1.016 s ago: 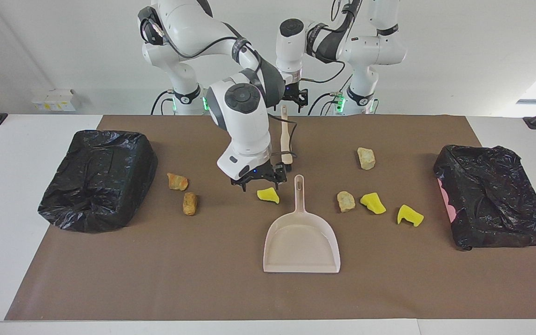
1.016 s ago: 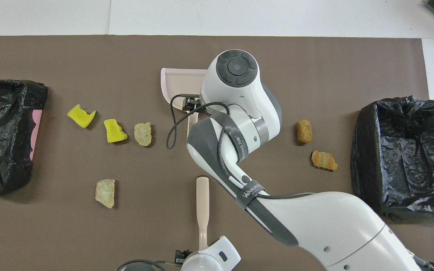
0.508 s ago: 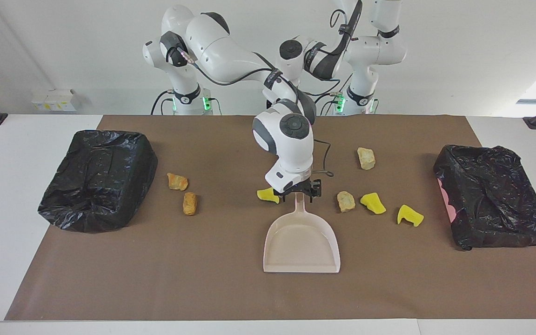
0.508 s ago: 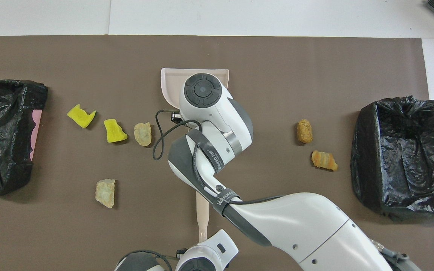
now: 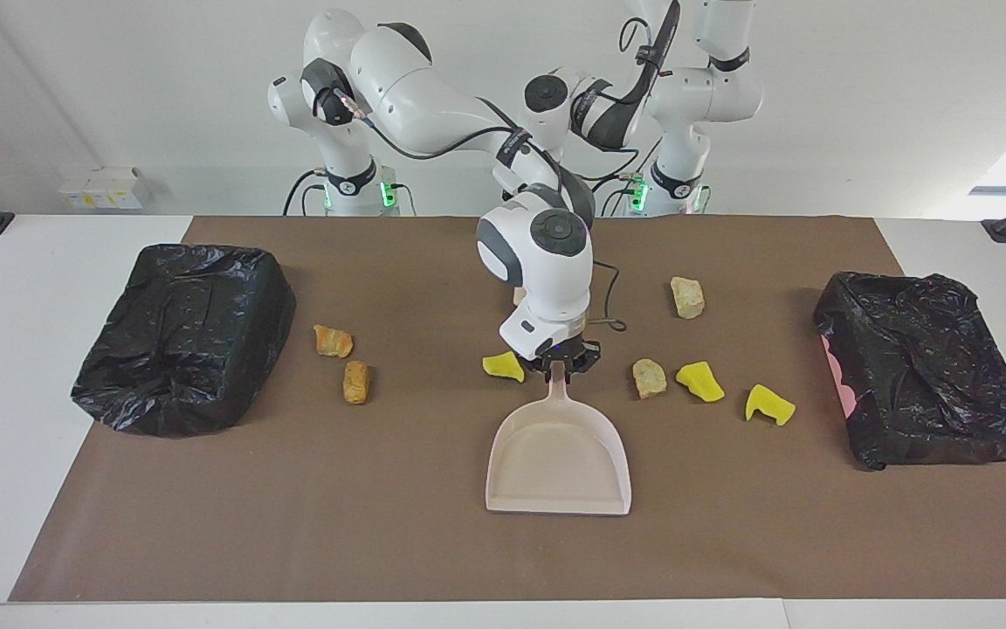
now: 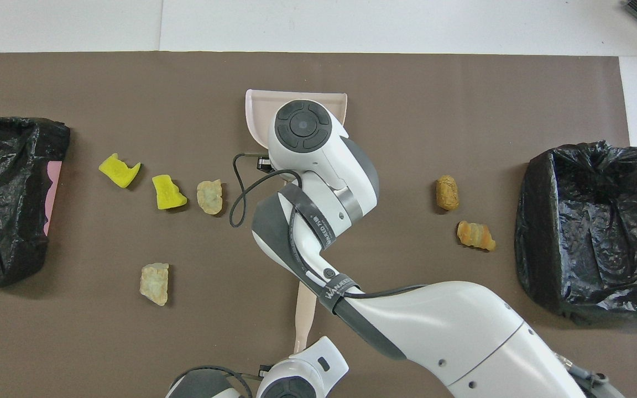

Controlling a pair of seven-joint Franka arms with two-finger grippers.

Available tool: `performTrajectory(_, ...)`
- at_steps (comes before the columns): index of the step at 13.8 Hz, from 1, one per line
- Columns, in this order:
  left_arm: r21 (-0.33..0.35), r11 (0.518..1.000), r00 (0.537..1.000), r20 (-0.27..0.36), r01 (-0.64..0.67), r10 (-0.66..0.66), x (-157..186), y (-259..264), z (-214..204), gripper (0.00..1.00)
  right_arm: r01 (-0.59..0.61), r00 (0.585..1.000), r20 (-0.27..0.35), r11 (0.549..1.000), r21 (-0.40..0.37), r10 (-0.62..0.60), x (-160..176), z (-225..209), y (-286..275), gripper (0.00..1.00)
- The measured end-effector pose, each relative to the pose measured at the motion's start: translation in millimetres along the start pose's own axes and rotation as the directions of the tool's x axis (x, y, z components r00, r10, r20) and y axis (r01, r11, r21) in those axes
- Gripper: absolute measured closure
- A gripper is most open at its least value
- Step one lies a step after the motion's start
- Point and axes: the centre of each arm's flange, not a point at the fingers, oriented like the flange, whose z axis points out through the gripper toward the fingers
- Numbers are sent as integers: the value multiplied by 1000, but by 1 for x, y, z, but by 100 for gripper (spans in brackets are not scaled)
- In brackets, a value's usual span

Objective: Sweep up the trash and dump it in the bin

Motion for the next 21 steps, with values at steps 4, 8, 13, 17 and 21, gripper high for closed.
performTrajectory(4,14,999,999,4,42,-42,14,-19,-17,73,112,994,8,993,-23,-112,17,-50,36,68)
performTrajectory(8,37,992,992,-32,122,-120,51,-74,-61,73,253,967,52,966,-55,-250,38,-93,93,68)
performTrajectory(13,66,976,976,-74,210,-205,101,-179,-103,73,514,856,95,856,-51,-508,32,-111,120,68)
performTrajectory(17,68,970,971,-75,234,-229,146,-267,-116,73,699,706,175,715,-16,-686,16,-109,126,68)
performTrajectory(21,117,957,964,-71,264,-257,181,-346,-114,73,850,505,205,524,50,-839,-23,-101,99,68)
